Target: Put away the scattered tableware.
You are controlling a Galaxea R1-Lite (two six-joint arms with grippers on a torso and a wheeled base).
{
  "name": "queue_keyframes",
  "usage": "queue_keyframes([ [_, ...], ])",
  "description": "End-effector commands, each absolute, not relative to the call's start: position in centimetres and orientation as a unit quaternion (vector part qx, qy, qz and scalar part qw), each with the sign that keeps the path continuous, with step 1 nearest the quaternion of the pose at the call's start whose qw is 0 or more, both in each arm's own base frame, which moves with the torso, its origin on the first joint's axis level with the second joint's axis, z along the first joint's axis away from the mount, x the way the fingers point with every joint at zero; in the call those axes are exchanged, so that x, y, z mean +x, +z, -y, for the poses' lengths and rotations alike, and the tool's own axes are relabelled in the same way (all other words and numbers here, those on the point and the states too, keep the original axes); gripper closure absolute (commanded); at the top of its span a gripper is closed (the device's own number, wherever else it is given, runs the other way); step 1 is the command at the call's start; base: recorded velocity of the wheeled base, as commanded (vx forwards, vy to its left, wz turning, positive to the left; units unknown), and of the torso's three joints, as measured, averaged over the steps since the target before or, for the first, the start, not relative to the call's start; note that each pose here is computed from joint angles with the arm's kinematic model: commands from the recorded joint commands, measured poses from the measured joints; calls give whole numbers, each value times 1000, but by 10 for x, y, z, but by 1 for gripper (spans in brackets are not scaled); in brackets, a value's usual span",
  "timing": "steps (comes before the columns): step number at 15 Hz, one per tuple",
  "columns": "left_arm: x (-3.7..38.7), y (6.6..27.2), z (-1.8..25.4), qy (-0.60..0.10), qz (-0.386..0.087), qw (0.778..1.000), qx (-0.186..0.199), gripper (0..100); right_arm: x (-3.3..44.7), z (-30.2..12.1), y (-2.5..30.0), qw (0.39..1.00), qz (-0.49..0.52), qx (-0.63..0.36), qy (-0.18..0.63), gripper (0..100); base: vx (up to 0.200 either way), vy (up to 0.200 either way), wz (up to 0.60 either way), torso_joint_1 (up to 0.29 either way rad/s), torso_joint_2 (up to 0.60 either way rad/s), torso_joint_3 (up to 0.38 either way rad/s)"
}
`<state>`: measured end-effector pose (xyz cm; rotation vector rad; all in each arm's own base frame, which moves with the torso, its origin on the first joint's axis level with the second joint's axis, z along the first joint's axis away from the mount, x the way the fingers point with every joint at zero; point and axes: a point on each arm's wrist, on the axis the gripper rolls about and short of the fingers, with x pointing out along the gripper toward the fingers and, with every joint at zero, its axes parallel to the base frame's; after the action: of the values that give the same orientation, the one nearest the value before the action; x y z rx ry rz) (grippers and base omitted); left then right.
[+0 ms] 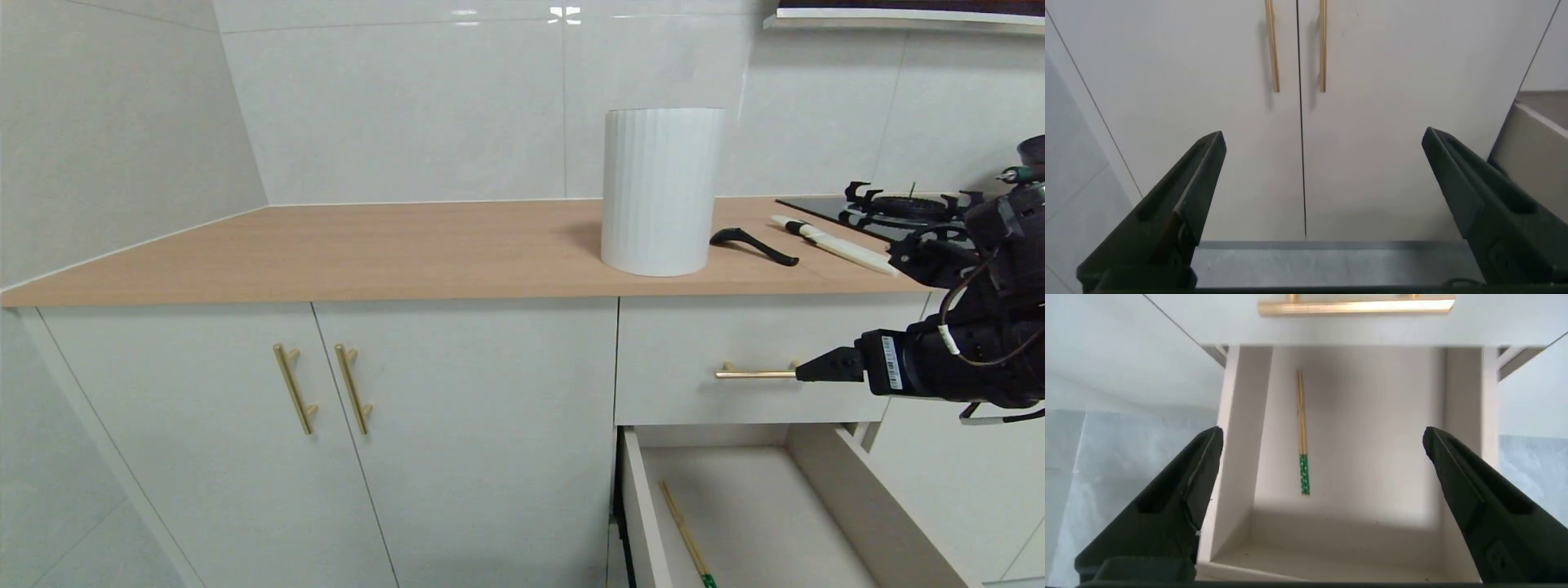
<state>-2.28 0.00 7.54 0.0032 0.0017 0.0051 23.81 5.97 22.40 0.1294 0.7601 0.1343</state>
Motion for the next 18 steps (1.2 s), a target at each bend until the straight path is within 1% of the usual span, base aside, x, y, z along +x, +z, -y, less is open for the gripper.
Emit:
queue_keyframes([
  [1,-23,75,0,3,-1,1000,2,0,238,-60,224,925,-370,63,66,0,0,0,0,32,-242,-256],
  [3,-23,75,0,3,-1,1000,2,0,238,-60,223,924,-372,63,65,0,0,0,0,100,-298,-286],
  [11,-23,75,0,3,-1,1000,2,0,239,-60,221,923,-375,59,66,0,0,0,0,177,-494,-290],
  [14,-23,75,0,3,-1,1000,2,0,242,-56,222,927,-366,48,66,0,0,0,0,108,-251,-147],
  [15,-23,75,0,3,-1,1000,2,0,256,-50,221,936,-345,41,62,0,0,0,0,41,-71,-51],
  [17,-23,75,0,2,-1,1000,2,0,293,-35,210,950,-306,16,52,0,0,0,0,0,0,0],
  [18,-23,75,0,3,-1,1000,2,0,313,-32,207,956,-285,16,65,0,0,0,0,0,0,0],
])
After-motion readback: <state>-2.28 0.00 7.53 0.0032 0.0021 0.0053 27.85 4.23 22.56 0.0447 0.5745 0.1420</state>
